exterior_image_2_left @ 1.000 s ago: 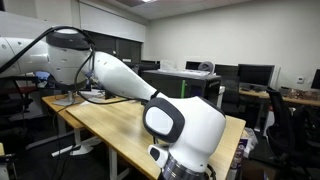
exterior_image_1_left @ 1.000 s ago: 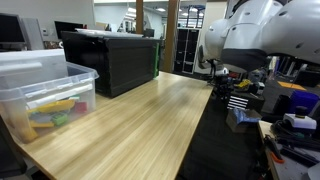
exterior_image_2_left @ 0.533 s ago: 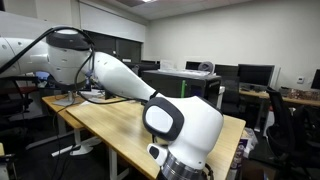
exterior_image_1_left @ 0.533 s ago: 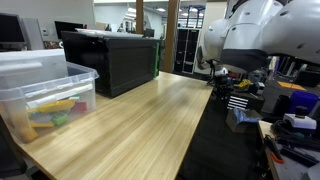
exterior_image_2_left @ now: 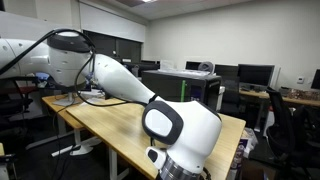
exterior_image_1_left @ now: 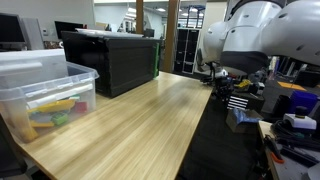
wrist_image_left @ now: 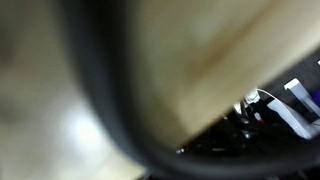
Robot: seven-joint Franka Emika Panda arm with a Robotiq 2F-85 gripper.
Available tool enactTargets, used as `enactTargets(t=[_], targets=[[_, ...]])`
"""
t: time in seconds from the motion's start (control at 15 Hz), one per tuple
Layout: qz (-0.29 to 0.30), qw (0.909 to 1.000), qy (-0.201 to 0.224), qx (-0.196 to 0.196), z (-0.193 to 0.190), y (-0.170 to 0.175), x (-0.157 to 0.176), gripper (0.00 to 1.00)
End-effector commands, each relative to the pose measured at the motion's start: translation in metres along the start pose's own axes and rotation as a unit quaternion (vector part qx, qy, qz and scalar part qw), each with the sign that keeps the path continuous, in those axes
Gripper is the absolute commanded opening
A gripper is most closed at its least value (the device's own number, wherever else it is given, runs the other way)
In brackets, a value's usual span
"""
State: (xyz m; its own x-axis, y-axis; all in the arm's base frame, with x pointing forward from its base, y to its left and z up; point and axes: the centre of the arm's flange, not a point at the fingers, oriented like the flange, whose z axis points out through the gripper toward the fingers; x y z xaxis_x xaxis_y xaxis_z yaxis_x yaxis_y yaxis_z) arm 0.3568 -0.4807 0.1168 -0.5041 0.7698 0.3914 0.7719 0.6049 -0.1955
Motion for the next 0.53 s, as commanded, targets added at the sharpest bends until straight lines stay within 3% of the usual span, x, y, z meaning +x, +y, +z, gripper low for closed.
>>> enactTargets(t=[0.0,0.47], targets=[[0.006,0.9999,-0.008,-0.013,0.0015,0.0196,-0.0204,0.00],[0.014,0.9991,-0.023,-0.033,0.0045,0.0157,-0.0281,0.00]])
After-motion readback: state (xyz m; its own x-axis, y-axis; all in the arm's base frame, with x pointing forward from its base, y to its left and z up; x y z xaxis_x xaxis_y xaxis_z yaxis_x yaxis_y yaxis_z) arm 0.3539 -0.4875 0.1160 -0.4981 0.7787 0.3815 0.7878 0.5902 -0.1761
